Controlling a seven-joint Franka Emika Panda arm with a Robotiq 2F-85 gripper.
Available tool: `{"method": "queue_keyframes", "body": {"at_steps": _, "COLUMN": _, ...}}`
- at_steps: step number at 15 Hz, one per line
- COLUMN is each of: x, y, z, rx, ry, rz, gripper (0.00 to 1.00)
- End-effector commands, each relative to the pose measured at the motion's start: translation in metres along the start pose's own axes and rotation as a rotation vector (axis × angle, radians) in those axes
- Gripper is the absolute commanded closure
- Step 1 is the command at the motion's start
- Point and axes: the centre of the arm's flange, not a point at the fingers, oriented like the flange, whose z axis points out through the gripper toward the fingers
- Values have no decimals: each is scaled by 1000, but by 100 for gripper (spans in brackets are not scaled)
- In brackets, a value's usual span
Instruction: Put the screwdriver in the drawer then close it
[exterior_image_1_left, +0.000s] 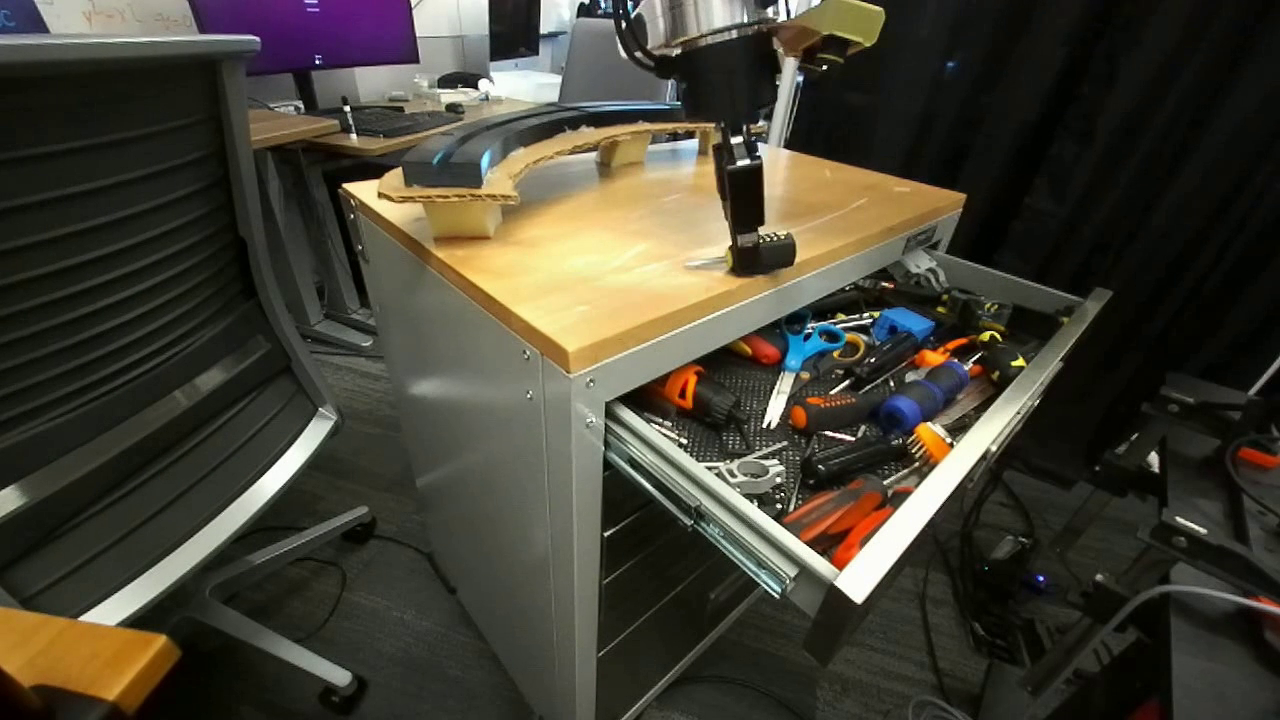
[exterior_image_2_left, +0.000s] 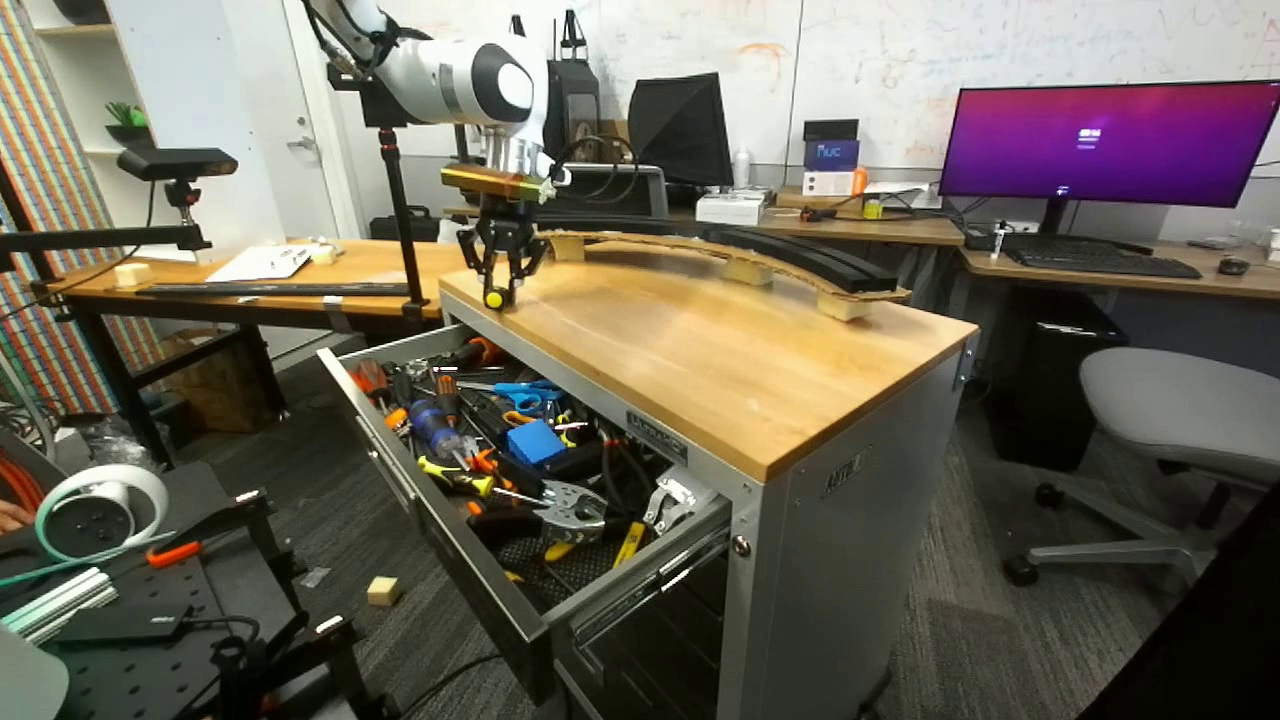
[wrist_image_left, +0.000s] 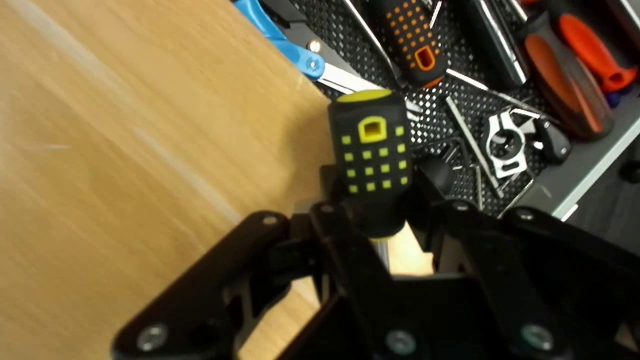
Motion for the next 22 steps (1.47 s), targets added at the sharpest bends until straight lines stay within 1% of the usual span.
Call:
{"method": "queue_keyframes", "body": {"at_steps": 1, "x": -24, "y": -24, "z": 0, "rx": 3, "ry": -56, "rz": -193, "gripper": 88}}
{"method": "queue_keyframes", "body": {"at_steps": 2, "x": -25, "y": -27, "z": 1, "rx": 1, "ry": -73, "rz": -242, "gripper": 88}}
{"method": "queue_keyframes", "body": {"at_steps": 3, "x": -25, "y": -28, "z": 2, "rx": 2, "ry": -92, "rz": -291, "gripper": 84}}
{"method": "queue_keyframes", "body": {"at_steps": 4, "x": -25, "y": -30, "z": 4, "rx": 5, "ry": -115, "rz": -339, "gripper": 41}}
{"method": "queue_keyframes", "body": {"at_steps": 5, "x": -26, "y": -31, "z": 5, "rx": -4, "ry": -129, "rz": -372, "gripper": 39}}
{"method": "queue_keyframes", "body": {"at_steps": 6, "x": -27, "y": -31, "z": 7, "rx": -13, "ry": -139, "rz": -373, "gripper": 33}}
{"method": "queue_keyframes", "body": {"at_steps": 7, "x": -31, "y": -31, "z": 6, "rx": -33, "ry": -149, "rz": -304, "gripper": 27}}
{"method": "queue_keyframes", "body": {"at_steps": 8, "x": -36, "y": -30, "z": 8, "rx": -42, "ry": -156, "rz": -273, "gripper": 18}}
{"method": "queue_keyframes", "body": {"at_steps": 9, "x": -47, "y": -30, "z": 10, "rx": -17, "ry": -162, "rz": -211, "gripper": 9}}
{"method": "queue_keyframes", "body": {"at_steps": 10, "x": -58, "y": -29, "z": 13, "rx": 4, "ry": -166, "rz": -142, "gripper": 3}}
{"method": "queue_keyframes", "body": {"at_steps": 11, "x": -75, "y": -26, "z": 20, "rx": 31, "ry": -164, "rz": -84, "gripper": 0}}
{"method": "queue_keyframes", "body": {"at_steps": 15, "x": -134, "y": -20, "z": 62, "rx": 70, "ry": -174, "rz": 136, "gripper": 0}}
{"method": "queue_keyframes", "body": {"at_steps": 19, "x": -185, "y": -25, "z": 97, "rx": 107, "ry": -181, "rz": 357, "gripper": 0}}
{"method": "queue_keyframes", "body": {"at_steps": 22, "x": -222, "y": -31, "z": 118, "rx": 167, "ry": -195, "rz": 513, "gripper": 0}}
